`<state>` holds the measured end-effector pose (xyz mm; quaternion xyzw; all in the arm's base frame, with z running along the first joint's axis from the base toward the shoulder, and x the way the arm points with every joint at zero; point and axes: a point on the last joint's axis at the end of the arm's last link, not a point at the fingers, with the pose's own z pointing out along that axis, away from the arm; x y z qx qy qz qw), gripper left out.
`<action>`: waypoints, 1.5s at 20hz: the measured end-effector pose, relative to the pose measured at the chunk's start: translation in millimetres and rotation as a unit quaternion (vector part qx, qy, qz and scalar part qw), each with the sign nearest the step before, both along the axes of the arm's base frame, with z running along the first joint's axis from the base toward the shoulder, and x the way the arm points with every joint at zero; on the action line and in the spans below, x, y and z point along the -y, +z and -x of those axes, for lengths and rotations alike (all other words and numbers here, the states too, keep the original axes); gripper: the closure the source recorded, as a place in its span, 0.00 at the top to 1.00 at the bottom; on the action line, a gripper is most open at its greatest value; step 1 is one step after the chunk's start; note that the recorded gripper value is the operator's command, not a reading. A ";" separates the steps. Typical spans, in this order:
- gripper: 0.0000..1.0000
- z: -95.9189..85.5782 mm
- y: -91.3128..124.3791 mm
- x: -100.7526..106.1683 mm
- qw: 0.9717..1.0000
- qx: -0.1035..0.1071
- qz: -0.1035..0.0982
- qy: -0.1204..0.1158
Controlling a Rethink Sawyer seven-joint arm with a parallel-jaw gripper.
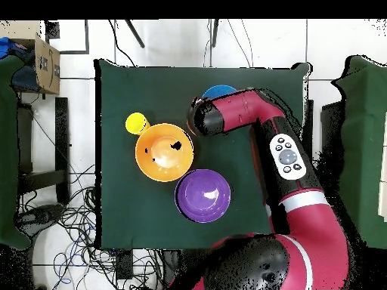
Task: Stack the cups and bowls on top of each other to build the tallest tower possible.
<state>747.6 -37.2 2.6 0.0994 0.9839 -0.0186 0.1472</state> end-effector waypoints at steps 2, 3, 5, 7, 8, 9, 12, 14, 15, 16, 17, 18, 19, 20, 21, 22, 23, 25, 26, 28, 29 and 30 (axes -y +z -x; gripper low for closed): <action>1.00 3.5 -11.4 -4.3 1.000 0.005 -0.004 0.005; 1.00 4.0 -13.8 -5.1 1.000 0.007 -0.005 0.005; 1.00 4.5 -17.4 -6.3 1.000 0.010 -0.008 0.006; 1.00 4.5 -18.5 -6.9 1.000 0.012 -0.011 0.005; 1.00 4.5 -19.6 -7.0 1.000 0.012 -0.015 0.002; 1.00 4.4 -19.6 -6.5 1.000 0.012 -0.017 0.000; 1.00 4.1 -18.7 -3.1 1.000 0.010 -0.023 -0.010; 1.00 3.9 -18.3 -1.1 0.999 0.009 -0.027 -0.015; 1.00 3.9 -18.3 -0.8 0.999 0.009 -0.028 -0.016; 1.00 3.9 -18.3 -0.5 0.999 0.008 -0.030 -0.019; 1.00 3.9 -18.2 -0.7 0.999 0.008 -0.030 -0.019; 1.00 3.9 -18.1 -1.0 0.999 0.008 -0.031 -0.019; 1.00 4.0 -17.6 -1.8 0.999 0.007 -0.033 -0.020; 1.00 4.4 -17.1 -2.2 0.999 0.007 -0.034 -0.021; 1.00 4.8 -16.5 -2.6 0.999 0.006 -0.035 -0.021; 1.00 5.2 -15.9 -3.0 0.999 0.006 -0.035 -0.022; 1.00 5.7 -14.9 -3.3 0.999 0.005 -0.036 -0.022; 1.00 6.4 -11.6 -3.9 0.999 0.004 -0.039 -0.024; 1.00 6.4 -9.7 -4.3 0.999 0.004 -0.041 -0.026; 1.00 5.7 -5.8 -5.4 0.999 0.004 -0.045 -0.029; 1.00 4.9 -2.6 -5.9 0.998 0.005 -0.046 -0.030; 1.00 4.1 0.2 -5.8 0.998 0.006 -0.046 -0.031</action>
